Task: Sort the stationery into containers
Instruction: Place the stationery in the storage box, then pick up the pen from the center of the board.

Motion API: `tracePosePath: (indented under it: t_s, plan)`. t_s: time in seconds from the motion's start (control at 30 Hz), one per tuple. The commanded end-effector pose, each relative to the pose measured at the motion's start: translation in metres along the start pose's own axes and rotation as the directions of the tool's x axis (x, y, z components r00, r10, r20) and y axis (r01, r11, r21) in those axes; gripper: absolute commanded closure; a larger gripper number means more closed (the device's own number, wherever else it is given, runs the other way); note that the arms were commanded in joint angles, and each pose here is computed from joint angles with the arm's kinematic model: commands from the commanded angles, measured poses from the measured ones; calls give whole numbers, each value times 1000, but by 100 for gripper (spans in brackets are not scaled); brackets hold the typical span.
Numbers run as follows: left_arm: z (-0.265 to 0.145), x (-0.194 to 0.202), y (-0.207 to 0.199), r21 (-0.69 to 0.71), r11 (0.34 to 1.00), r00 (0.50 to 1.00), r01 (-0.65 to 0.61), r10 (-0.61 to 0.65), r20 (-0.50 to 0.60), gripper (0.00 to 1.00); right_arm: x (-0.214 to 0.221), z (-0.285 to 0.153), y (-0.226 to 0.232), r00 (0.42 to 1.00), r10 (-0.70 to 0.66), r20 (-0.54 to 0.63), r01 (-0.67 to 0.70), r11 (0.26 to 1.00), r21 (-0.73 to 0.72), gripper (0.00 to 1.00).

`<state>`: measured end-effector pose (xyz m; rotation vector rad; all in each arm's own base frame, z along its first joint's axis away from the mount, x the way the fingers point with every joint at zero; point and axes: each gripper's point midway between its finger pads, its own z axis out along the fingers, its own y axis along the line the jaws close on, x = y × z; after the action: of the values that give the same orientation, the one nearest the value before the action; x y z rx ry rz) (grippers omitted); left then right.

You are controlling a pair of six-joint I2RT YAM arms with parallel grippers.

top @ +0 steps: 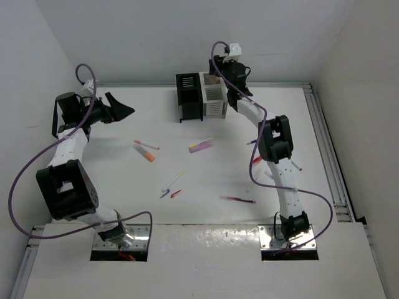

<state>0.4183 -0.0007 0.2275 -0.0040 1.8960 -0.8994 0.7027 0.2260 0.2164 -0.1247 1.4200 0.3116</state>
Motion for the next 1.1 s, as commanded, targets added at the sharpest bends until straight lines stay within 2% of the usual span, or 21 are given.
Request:
tracePosePath:
  t_s: [0.0, 0.1, 0.13, 0.17, 0.2, 0.23, 0.27, 0.3, 0.33, 0.37, 0.4, 0.43, 0.53, 0.57, 0.63, 0.67, 0.7, 0.73, 0.77, 0.83, 1.07]
  plan:
    - [-12, -13, -40, 66, 959, 960, -277, 279, -9, 0, -60, -2, 10, 991, -1, 131, 1, 1000, -4, 37]
    - [-9, 5, -72, 174, 884, 895, -435, 446, -28, 0, -135, -15, 20, 979, 31, 203, -24, 999, -37, 33]
    - [-7, 11, -78, 200, 865, 879, -459, 475, -37, 0, -125, -16, 23, 984, 36, 177, -27, 998, -52, 33]
    - [-2, 17, -79, 205, 836, 849, -508, 527, -47, 1, -164, -28, 27, 977, 48, 206, -35, 997, -65, 35]
    - [9, 34, -93, 245, 823, 836, -512, 543, -80, 5, -162, -38, 29, 983, 57, 173, -46, 997, -68, 38]
    - [16, 41, -96, 252, 810, 818, -530, 566, -100, 19, -174, -48, 29, 982, 110, 156, -102, 993, -62, 42]
    - [24, 49, -96, 255, 787, 788, -562, 603, -123, 27, -207, -70, 28, 981, 139, 137, -133, 990, -54, 48]
    - [41, 71, -112, 328, 759, 761, -562, 630, -154, 34, -192, -83, 24, 984, 169, 61, -167, 985, -40, 50]
    - [50, 83, -115, 351, 746, 741, -566, 647, -181, 46, -195, -97, 18, 979, 204, 18, -203, 978, -43, 52]
    - [59, 94, -111, 345, 728, 700, -593, 677, -227, 51, -215, -124, 19, 977, 212, -29, -213, 975, -57, 56]
    - [79, 116, -121, 402, 705, 666, -584, 699, -261, 57, -187, -142, 14, 972, 203, -118, -210, 977, -49, 58]
    - [87, 129, -115, 405, 700, 633, -588, 710, -309, 57, -171, -163, 3, 958, 197, -207, -210, 977, -40, 59]
    - [123, 164, -112, 452, 694, 560, -560, 719, -411, 56, -146, -238, -20, 924, 141, -356, -163, 986, -32, 60]
    - [136, 190, -105, 476, 701, 527, -531, 713, -462, 56, -144, -269, -33, 922, 115, -371, -129, 992, -11, 60]
    - [157, 186, -106, 466, 679, 495, -567, 733, -467, 56, -106, -314, -47, 871, 125, -474, -127, 991, 29, 60]
    - [167, 202, -103, 480, 679, 472, -556, 733, -489, 56, -121, -334, -50, 890, 103, -445, -101, 994, 29, 60]
    - [178, 196, -106, 471, 660, 460, -585, 749, -477, 56, -118, -349, -63, 886, 116, -450, -94, 993, 69, 60]
    - [184, 204, -110, 482, 647, 439, -590, 759, -481, 56, -91, -372, -72, 851, 143, -505, -101, 989, 109, 60]
    - [191, 216, -104, 487, 651, 422, -582, 754, -503, 56, -97, -386, -72, 864, 125, -488, -84, 991, 106, 61]
    - [201, 223, -113, 499, 625, 387, -600, 773, -502, 57, -73, -410, -77, 830, 146, -538, -89, 987, 132, 63]
    - [218, 256, -116, 528, 592, 320, -608, 792, -520, 58, -61, -430, -82, 801, 231, -552, -144, 970, 196, 63]
